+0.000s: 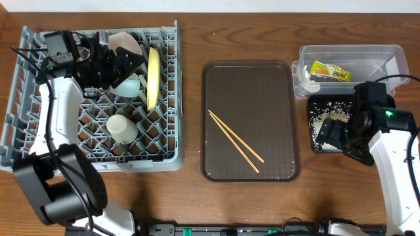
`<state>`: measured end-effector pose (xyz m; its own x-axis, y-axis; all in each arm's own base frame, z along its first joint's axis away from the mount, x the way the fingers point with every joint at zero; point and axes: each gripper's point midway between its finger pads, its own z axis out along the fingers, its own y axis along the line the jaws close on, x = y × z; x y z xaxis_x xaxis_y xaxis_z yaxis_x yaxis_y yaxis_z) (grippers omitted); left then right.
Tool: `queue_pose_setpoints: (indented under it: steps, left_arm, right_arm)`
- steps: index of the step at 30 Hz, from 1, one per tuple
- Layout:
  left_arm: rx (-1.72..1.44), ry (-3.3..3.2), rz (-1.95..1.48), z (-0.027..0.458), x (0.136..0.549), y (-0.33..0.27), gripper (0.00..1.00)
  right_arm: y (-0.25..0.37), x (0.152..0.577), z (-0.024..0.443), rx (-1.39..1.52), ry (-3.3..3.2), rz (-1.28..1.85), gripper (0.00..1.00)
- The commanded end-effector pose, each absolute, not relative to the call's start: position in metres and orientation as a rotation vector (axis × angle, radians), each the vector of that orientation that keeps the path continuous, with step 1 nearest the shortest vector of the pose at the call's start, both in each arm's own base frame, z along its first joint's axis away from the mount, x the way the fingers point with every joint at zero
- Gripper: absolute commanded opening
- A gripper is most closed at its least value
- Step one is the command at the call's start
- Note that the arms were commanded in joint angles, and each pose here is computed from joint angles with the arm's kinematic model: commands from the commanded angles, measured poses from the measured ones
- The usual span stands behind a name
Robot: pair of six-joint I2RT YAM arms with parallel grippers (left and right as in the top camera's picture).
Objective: Sort waste into correct bins and load items into the dishwasher rack
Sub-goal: 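Lift the yellow plate and stand it upright in the rack, then move left gripper to the wooden chopsticks on the tray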
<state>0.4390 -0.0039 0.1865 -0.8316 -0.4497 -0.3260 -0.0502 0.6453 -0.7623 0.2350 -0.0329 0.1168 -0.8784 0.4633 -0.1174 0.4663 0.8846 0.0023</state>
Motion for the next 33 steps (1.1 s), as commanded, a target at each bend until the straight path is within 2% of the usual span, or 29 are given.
queue_pose_setpoints:
  steps: [1, 5, 9, 13, 17, 18, 19, 29, 33]
  left_arm:
    - [-0.352, 2.316, -0.892, 0.221, 0.434, 0.01, 0.79]
    - [-0.315, 2.229, -0.733, 0.267, 0.42, 0.015, 0.85]
    - [-0.228, 2.168, -0.692, 0.306, 0.399, -0.007, 0.86]
    - [-0.14, 2.207, -0.683, 0.313, 0.377, -0.047, 0.87]
    - [-0.081, 2.347, -0.628, 0.288, 0.36, -0.087, 0.88]
    - [-0.104, 2.388, -0.608, 0.28, 0.356, -0.094, 0.93]
    - [-0.141, 2.435, -0.583, 0.27, 0.352, -0.102, 0.94]
    - [-0.345, 2.811, -0.557, 0.18, 0.313, -0.201, 0.94]
    - [-0.546, 2.96, -0.476, 0.132, 0.297, -0.225, 0.93]
  right_arm:
    - [-0.036, 0.238, 0.122, 0.714, 2.914, -0.041, 0.98]
    - [-0.036, 0.238, 0.122, 0.699, 2.916, -0.042, 0.98]
    - [-0.036, 0.24, 0.123, 0.698, 2.908, -0.039, 0.98]
    - [-0.036, 0.242, 0.123, 0.697, 2.901, -0.038, 0.99]
    - [-0.036, 0.242, 0.123, 0.696, 2.902, -0.038, 0.99]
    - [-0.036, 0.242, 0.123, 0.696, 2.902, -0.038, 0.99]
    - [-0.036, 0.242, 0.123, 0.696, 2.902, -0.038, 0.99]
    - [-0.036, 0.241, 0.123, 0.697, 2.906, -0.039, 0.99]
    - [-0.036, 0.239, 0.122, 0.685, 2.916, -0.041, 0.99]
